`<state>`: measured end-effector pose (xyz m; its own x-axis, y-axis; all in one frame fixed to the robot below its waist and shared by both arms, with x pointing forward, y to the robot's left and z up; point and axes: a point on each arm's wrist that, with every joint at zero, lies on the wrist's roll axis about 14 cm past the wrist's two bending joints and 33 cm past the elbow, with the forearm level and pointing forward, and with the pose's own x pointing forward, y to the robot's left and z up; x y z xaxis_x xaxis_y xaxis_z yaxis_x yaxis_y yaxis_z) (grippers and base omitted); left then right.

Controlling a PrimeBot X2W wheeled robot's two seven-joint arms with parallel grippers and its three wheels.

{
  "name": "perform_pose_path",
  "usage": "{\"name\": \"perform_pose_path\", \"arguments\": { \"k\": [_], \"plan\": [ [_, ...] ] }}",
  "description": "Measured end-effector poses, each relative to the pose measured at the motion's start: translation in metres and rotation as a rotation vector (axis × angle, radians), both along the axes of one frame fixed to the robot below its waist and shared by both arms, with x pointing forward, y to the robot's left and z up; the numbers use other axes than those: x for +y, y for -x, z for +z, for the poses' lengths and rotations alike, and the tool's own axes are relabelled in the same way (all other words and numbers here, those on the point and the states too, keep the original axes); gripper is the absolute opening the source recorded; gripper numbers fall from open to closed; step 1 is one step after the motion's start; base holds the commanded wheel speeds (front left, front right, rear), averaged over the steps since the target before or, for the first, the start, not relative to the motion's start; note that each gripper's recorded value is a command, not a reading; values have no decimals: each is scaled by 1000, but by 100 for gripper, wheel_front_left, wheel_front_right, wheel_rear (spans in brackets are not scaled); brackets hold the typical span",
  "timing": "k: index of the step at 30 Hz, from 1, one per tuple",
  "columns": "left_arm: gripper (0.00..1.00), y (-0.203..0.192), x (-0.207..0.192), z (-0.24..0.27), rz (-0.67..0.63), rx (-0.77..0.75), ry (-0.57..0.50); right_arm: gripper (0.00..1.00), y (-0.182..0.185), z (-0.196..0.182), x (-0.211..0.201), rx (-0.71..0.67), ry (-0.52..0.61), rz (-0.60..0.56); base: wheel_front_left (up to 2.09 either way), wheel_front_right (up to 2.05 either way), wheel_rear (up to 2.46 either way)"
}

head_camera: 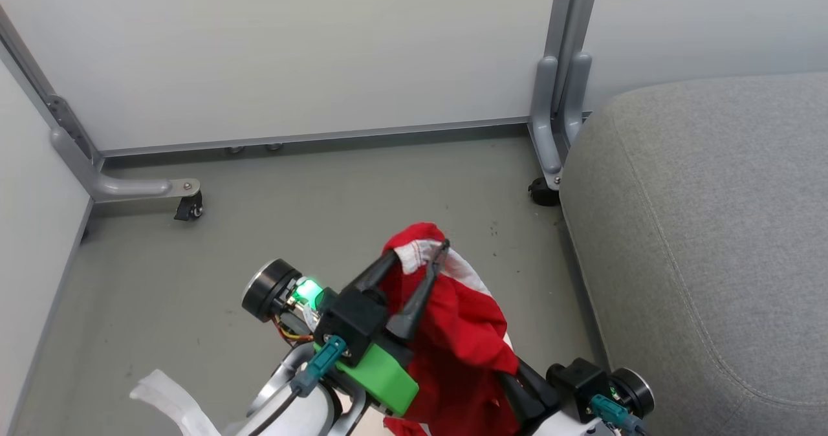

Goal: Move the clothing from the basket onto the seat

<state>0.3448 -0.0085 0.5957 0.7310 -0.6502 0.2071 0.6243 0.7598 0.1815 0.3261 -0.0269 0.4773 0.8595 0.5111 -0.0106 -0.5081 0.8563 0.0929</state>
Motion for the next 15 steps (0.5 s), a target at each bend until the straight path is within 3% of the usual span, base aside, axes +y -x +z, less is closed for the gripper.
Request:
{"name": "perform_pose_path", "arguments": {
  "k": [15],
  "plan": [
    [100,-5,4,-26,0,94,-33,0,-15,16,-27,-46,-21,-92,0,0,0]
  ]
}}
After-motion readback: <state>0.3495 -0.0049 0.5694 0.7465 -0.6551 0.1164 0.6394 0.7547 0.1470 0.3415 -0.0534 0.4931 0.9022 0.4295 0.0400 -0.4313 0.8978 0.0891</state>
